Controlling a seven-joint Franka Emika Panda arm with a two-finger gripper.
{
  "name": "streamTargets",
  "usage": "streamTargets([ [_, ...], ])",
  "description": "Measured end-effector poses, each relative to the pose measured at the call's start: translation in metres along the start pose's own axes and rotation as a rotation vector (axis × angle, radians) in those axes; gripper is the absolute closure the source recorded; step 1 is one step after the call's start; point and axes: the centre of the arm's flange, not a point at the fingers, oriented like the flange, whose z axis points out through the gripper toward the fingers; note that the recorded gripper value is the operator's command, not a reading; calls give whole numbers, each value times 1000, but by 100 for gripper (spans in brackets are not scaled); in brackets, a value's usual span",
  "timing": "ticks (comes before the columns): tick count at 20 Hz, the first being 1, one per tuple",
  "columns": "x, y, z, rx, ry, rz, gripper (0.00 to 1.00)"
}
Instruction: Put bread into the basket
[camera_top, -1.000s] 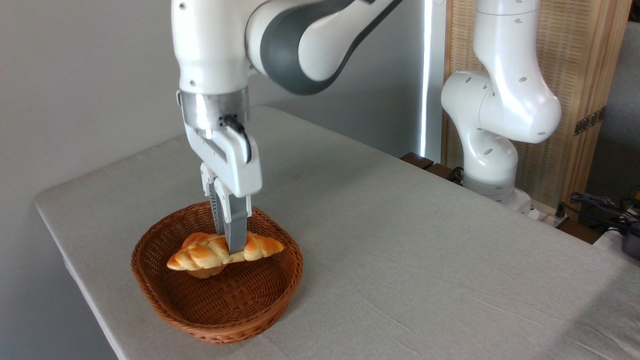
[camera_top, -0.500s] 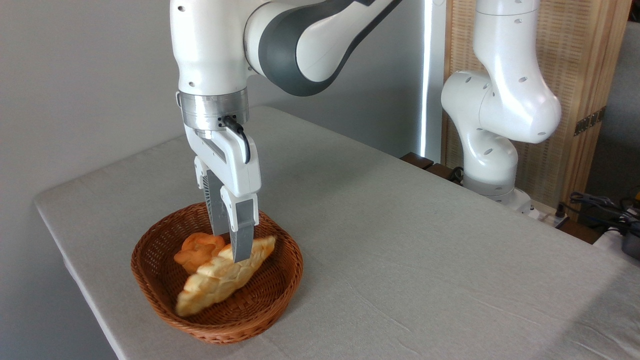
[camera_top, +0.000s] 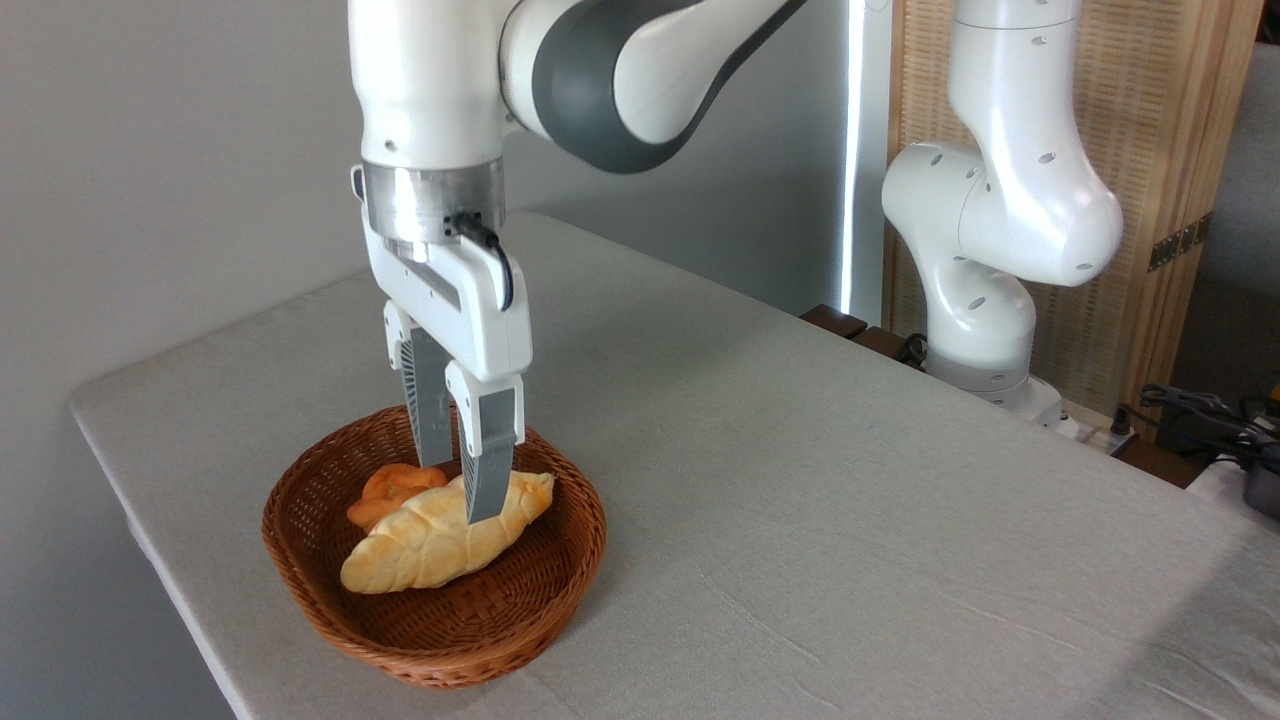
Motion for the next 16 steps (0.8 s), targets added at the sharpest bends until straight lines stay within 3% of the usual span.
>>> streamTargets([
  [4,-5,-11,-36,11,4,-19,0],
  [11,-6,-5,-94,-76,-83,-68,0],
  [16,-10,6,-105,-161,-139,-113,0],
])
